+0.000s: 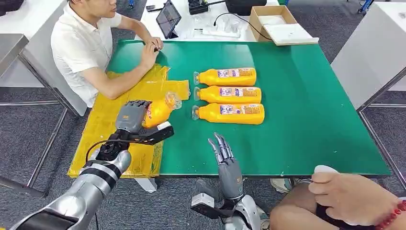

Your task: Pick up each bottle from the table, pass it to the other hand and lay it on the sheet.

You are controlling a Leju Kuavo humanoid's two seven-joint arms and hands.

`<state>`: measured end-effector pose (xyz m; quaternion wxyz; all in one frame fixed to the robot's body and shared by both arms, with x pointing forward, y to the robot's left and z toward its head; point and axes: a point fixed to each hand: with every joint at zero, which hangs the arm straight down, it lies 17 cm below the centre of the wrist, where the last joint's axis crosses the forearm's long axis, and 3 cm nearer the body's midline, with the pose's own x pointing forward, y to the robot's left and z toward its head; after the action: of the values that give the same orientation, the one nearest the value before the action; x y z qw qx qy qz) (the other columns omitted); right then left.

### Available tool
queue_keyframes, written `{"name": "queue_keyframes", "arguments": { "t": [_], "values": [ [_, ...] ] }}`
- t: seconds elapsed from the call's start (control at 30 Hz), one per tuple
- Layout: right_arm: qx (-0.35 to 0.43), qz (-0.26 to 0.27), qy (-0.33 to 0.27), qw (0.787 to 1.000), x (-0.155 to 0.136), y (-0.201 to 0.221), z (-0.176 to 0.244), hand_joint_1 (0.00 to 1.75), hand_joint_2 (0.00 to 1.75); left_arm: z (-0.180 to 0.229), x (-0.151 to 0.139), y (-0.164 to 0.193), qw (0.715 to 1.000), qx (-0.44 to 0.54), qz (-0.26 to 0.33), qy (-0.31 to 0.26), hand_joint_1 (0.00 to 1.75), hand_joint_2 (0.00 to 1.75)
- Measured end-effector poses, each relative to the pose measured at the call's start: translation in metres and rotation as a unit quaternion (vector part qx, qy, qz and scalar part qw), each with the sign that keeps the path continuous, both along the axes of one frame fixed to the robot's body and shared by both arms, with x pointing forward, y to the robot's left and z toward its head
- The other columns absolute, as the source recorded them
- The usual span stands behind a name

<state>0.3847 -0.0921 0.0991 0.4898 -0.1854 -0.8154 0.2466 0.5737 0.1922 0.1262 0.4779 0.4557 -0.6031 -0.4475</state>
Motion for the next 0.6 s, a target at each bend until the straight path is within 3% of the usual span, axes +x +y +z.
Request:
{"name": "queue_keyframes", "arguments": {
  "t": [0.27, 0.6],
  "values": [
    [0.009, 0.003, 0.014, 1.000, -0.002, 0.003, -0.010, 0.00, 0.00, -0.048, 0.002, 0.008, 0.993, 0.052, 0.008, 0.105, 1.75, 0.00],
    [0.007, -0.002, 0.029, 1.000, -0.004, 0.001, -0.024, 0.00, 0.00, -0.064, -0.002, 0.007, 0.987, 0.100, -0.006, 0.124, 1.75, 0.00]
  ]
}}
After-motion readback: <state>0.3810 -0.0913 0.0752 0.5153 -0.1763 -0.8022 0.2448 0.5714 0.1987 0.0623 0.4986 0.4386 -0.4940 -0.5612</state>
